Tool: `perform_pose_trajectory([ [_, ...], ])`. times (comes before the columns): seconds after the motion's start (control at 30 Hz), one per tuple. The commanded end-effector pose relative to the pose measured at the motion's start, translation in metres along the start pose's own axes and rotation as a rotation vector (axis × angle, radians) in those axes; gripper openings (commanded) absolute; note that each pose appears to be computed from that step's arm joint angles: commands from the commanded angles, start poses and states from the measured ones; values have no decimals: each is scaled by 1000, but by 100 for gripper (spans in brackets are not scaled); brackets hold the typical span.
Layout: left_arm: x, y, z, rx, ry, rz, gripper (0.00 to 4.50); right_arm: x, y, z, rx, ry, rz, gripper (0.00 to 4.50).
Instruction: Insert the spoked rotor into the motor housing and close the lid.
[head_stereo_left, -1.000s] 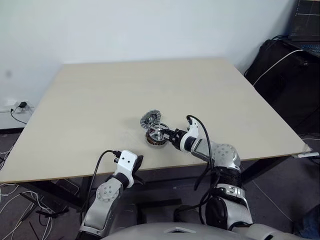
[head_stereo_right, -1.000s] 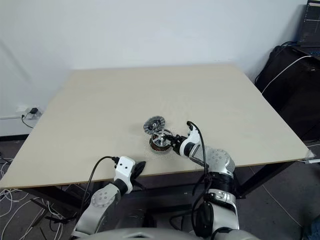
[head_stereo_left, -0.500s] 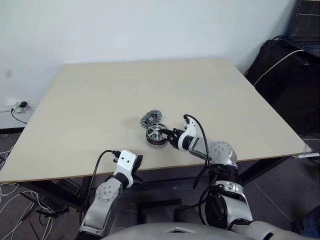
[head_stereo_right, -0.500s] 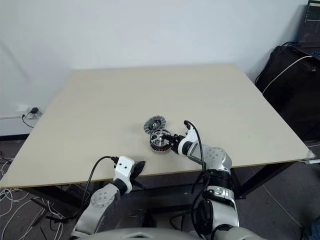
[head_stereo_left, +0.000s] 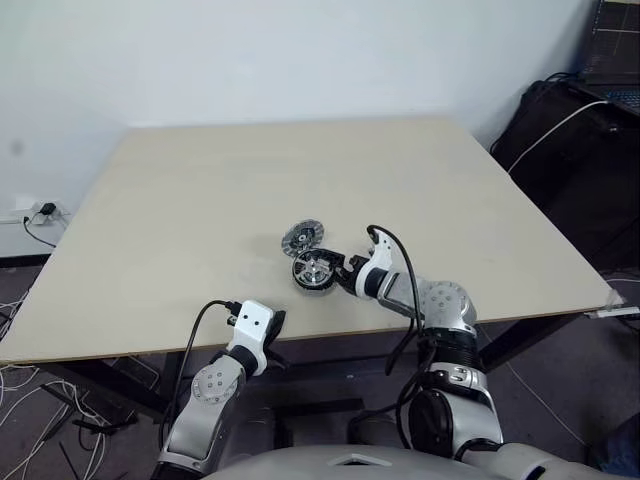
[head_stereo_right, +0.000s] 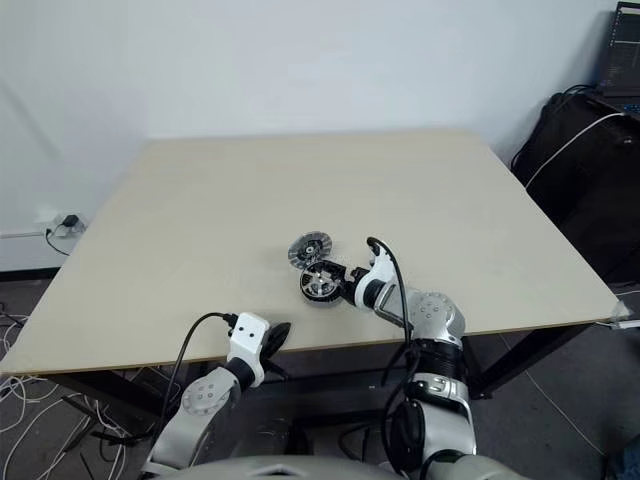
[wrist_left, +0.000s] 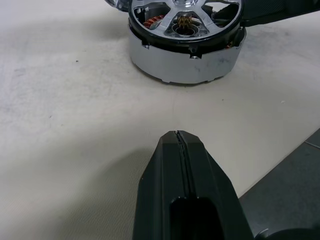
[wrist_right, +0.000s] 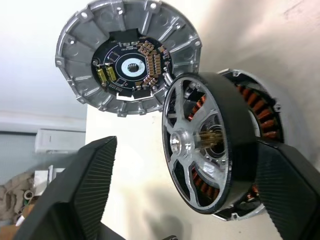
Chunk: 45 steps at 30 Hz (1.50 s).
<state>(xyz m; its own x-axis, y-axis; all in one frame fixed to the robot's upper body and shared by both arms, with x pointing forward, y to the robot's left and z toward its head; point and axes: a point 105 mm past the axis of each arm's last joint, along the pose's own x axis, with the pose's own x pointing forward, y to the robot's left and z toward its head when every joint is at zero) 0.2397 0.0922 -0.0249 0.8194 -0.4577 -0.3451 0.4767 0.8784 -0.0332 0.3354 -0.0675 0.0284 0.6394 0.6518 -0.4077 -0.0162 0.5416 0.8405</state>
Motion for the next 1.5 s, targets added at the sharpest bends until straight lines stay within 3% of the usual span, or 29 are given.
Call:
perform_pose_trajectory([
  [0.03,1,-1,16,5,-60,-6,0,-9,20,23,-82,-82,30,417],
  [0.27,2,0,15,7,-59,-7,0,-21,9,40,-275,-186,-127,417],
  [0.3,2,0,15,8,-59,-8,0,-22,7,42,-322,-199,-152,400],
  [0.37,2,1,15,11,-60,-9,0,-21,10,41,-445,-203,-171,355],
  [0.57,2,1,18,21,-68,-13,0,-2,18,20,-808,-153,-194,159],
  [0.73,2,1,19,26,-72,-9,0,16,25,10,-936,-148,-182,1],
  [1.03,0,3,19,25,-72,7,0,32,28,2,-968,-112,-153,1],
  [1.33,0,5,18,20,-70,14,0,36,2,-21,-969,36,-190,1],
  [1.5,0,4,18,17,-70,15,0,35,6,-15,-979,13,-179,1],
])
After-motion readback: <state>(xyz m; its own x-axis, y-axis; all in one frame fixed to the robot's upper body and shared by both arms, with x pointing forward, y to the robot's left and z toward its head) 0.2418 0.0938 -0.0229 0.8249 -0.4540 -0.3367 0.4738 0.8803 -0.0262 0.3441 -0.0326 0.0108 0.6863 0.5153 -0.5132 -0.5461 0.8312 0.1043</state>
